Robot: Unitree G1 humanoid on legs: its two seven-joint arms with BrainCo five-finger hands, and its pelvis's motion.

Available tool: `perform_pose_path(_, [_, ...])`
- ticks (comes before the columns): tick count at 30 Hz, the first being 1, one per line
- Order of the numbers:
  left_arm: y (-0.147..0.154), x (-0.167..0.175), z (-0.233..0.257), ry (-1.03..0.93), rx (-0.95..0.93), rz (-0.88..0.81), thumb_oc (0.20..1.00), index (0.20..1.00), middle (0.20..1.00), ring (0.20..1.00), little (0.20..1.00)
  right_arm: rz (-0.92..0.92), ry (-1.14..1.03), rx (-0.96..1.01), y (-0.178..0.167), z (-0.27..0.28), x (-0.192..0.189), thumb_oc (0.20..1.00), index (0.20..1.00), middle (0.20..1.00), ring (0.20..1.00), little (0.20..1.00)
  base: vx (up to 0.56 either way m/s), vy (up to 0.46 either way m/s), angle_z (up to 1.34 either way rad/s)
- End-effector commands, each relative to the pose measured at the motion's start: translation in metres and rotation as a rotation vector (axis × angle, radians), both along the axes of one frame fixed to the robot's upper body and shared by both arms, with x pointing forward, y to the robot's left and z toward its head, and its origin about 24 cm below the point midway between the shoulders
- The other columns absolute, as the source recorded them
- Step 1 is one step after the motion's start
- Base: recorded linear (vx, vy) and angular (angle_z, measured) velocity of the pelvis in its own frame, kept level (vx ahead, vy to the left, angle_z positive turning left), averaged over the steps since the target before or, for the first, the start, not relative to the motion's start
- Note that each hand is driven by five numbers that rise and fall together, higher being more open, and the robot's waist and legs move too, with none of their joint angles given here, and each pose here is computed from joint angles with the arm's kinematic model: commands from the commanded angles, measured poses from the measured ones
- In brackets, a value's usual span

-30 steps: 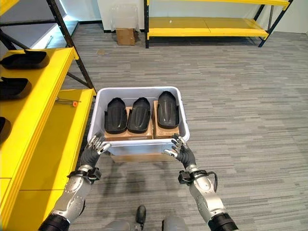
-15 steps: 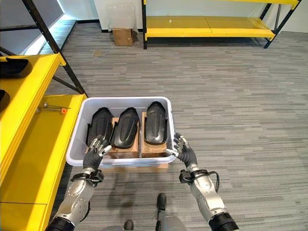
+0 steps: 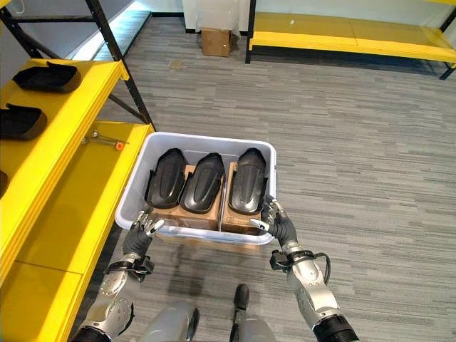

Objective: Move parts from the plastic box to the shelf.

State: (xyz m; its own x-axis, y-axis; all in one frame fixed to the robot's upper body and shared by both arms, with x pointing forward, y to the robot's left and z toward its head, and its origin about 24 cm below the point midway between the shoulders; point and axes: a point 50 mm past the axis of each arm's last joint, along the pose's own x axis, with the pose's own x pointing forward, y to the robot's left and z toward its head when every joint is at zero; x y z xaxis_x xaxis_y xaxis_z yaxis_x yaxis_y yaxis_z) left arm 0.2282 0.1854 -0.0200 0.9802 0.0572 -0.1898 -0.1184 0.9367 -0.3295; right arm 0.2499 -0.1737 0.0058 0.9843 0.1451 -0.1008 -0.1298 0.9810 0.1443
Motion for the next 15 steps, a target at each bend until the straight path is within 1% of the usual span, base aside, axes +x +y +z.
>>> perform_pose_path(1, [0.0,0.013,0.027,-0.143,-0.009,-0.011,1.0,1.0,1.0,1.0,1.0,-0.047,-0.131,0.013,-0.008,0.022,0.004,1.0,1.0,1.0,1.0,1.0,0.07,0.276,0.02])
perform_pose_path(2, [-0.003,0.018,0.029,-0.157,-0.02,-0.012,1.0,1.0,1.0,1.0,1.0,-0.067,-0.134,0.003,-0.011,0.022,0.003,1.0,1.0,1.0,1.0,1.0,0.07,0.316,-0.06])
perform_pose_path(6, [-0.007,0.025,0.04,-0.202,-0.025,-0.052,1.0,1.0,1.0,1.0,1.0,-0.04,-0.153,0.014,-0.002,0.027,0.008,1.0,1.0,1.0,1.0,1.0,0.08,0.34,-0.32])
perform_pose_path(10, [-0.004,0.03,0.047,-0.235,-0.009,-0.038,1.0,1.0,1.0,1.0,1.0,-0.023,-0.182,0.051,0.01,0.034,0.016,1.0,1.0,1.0,1.0,1.0,-0.01,0.195,-0.03])
perform_pose_path(13, [-0.004,0.04,0.06,-0.297,0.033,-0.045,1.0,1.0,1.0,1.0,1.0,-0.016,-0.212,0.07,0.018,0.041,0.022,1.0,1.0,1.0,1.0,1.0,0.03,0.177,-0.21])
perform_pose_path(15, [-0.005,0.045,0.069,-0.335,0.059,-0.045,1.0,1.0,1.0,1.0,1.0,-0.014,-0.236,0.066,0.019,0.046,0.023,1.0,1.0,1.0,1.0,1.0,0.06,0.057,-0.07])
